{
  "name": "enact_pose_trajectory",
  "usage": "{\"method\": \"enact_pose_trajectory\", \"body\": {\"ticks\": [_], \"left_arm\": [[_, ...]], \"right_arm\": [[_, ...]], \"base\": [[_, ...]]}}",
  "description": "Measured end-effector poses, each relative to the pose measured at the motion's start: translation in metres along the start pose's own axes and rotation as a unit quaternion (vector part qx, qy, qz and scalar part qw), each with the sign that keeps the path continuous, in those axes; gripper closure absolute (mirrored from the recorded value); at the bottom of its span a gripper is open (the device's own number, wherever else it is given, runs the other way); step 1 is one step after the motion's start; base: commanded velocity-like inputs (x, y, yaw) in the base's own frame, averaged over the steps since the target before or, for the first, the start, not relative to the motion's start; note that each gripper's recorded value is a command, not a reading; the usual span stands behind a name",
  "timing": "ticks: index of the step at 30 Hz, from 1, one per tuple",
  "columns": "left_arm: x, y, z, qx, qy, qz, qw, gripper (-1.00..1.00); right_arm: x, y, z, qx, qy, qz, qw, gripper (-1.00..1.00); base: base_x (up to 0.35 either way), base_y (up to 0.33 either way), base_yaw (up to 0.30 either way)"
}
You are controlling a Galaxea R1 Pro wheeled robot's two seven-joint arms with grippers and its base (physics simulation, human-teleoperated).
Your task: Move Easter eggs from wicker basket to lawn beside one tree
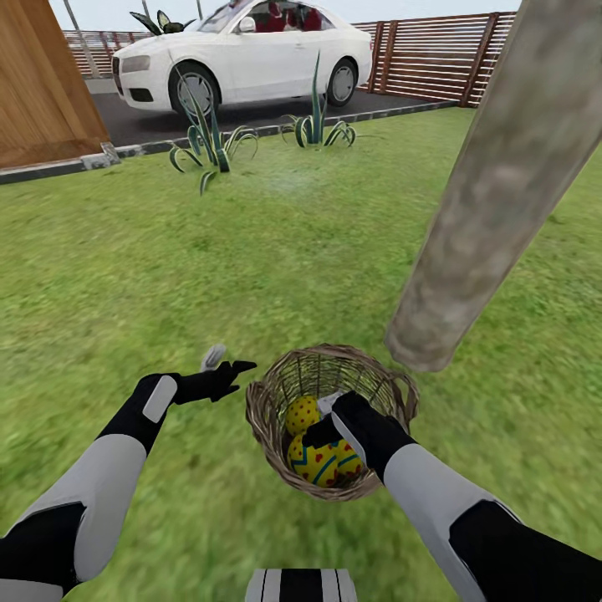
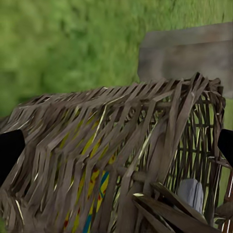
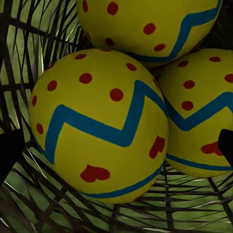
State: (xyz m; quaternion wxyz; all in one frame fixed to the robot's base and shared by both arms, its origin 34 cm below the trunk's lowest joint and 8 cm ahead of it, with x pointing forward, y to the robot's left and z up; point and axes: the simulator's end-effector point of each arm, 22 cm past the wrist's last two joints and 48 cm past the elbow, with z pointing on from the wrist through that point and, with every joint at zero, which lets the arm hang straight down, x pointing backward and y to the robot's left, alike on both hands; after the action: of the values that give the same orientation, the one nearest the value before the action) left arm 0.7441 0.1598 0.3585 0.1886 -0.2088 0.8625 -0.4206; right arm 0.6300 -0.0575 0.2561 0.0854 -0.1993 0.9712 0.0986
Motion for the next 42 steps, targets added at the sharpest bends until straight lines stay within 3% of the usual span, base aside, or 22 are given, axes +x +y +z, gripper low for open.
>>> {"method": "enact_pose_trajectory", "body": {"ticks": [4,15,21,29,32,33,42], "left_arm": [[0.000,0.000,0.000,0.000,0.000,0.000,1.0000,-1.00],[0.011,0.026,0.015,-0.012,0.013,-0.014,0.9997,-1.00],[0.017,0.040,0.022,-0.018,0.020,-0.022,0.9994,-1.00],[0.027,0.058,0.032,-0.026,0.029,-0.033,0.9987,-1.00],[0.030,0.065,0.035,-0.028,0.033,-0.036,0.9984,-1.00],[0.031,0.067,0.036,-0.030,0.034,-0.038,0.9983,-1.00],[0.031,0.067,0.036,-0.029,0.033,-0.040,0.9983,-1.00]], "right_arm": [[0.000,0.000,0.000,0.000,0.000,0.000,1.0000,-1.00],[0.016,-0.002,0.023,-0.003,0.020,0.003,0.9998,-1.00],[0.027,0.002,0.037,0.001,0.034,-0.022,0.9992,-1.00],[0.035,0.014,0.052,-0.027,0.043,-0.003,0.9987,-1.00],[0.035,0.015,0.053,-0.026,0.047,-0.009,0.9985,-1.00],[0.035,0.015,0.053,-0.026,0.052,-0.010,0.9982,1.00],[0.034,0.015,0.053,-0.027,0.049,-0.010,0.9984,1.00]], "base": [[-0.002,0.001,0.000],[0.000,0.000,0.000],[0.000,0.000,0.000],[0.000,0.000,0.000],[0.000,0.000,0.000],[0.000,0.000,0.000],[0.000,0.000,0.000]]}}
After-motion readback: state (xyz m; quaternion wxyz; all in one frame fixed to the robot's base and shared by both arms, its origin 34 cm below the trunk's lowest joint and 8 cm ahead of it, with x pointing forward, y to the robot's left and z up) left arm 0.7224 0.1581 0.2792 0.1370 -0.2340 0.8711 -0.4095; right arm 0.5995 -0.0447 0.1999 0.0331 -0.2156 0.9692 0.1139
